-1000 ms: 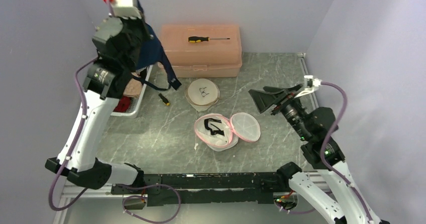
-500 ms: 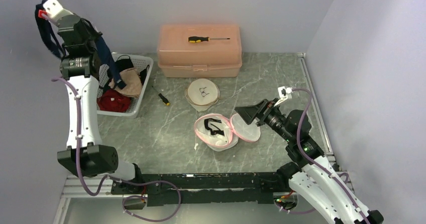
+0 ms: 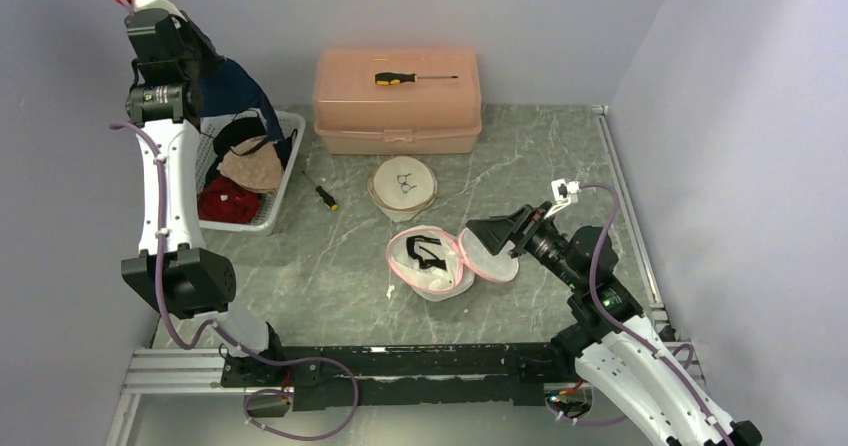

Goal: Unzip the laundry bag and remove the bra
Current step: Place the bra in the bin.

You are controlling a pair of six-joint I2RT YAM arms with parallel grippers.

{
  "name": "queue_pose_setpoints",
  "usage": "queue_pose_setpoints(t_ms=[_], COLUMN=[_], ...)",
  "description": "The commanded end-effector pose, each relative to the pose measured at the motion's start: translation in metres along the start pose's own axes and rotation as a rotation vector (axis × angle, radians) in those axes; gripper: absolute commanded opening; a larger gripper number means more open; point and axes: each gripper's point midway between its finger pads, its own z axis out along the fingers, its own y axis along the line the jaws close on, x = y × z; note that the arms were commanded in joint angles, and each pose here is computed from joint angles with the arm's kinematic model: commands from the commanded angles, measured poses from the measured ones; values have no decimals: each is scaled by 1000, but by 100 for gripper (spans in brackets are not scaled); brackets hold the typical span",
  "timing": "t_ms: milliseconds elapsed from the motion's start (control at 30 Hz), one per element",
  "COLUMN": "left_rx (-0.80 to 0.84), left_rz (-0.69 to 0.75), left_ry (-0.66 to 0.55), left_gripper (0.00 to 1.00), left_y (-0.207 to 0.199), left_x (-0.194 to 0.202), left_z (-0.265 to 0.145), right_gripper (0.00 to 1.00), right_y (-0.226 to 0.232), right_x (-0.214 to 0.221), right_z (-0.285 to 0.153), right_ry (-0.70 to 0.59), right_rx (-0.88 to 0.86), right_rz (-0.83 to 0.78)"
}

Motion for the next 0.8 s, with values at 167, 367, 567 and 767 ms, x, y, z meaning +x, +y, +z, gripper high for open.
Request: queue_pose_setpoints(t_ms=[167,367,567,767], left_rx=[81,50,68,62], left_rz=[367,472,475,449], left_ry=[-29,73,181,329], left_gripper=[3,3,3,3], left_y=[-2,19,25,42], left_x=[-25,7,36,95], left_z=[-50,-52,-60,-25], right_gripper=[98,98,98,98], right_y=[24,29,27,23], right_x=[-3,2,8,13], right_z=[0,-1,-3,-6], right_ry=[1,19,21,21], right_rx=[-89,-85,-96,-90], right_rz=[-42,-69,-59,-57])
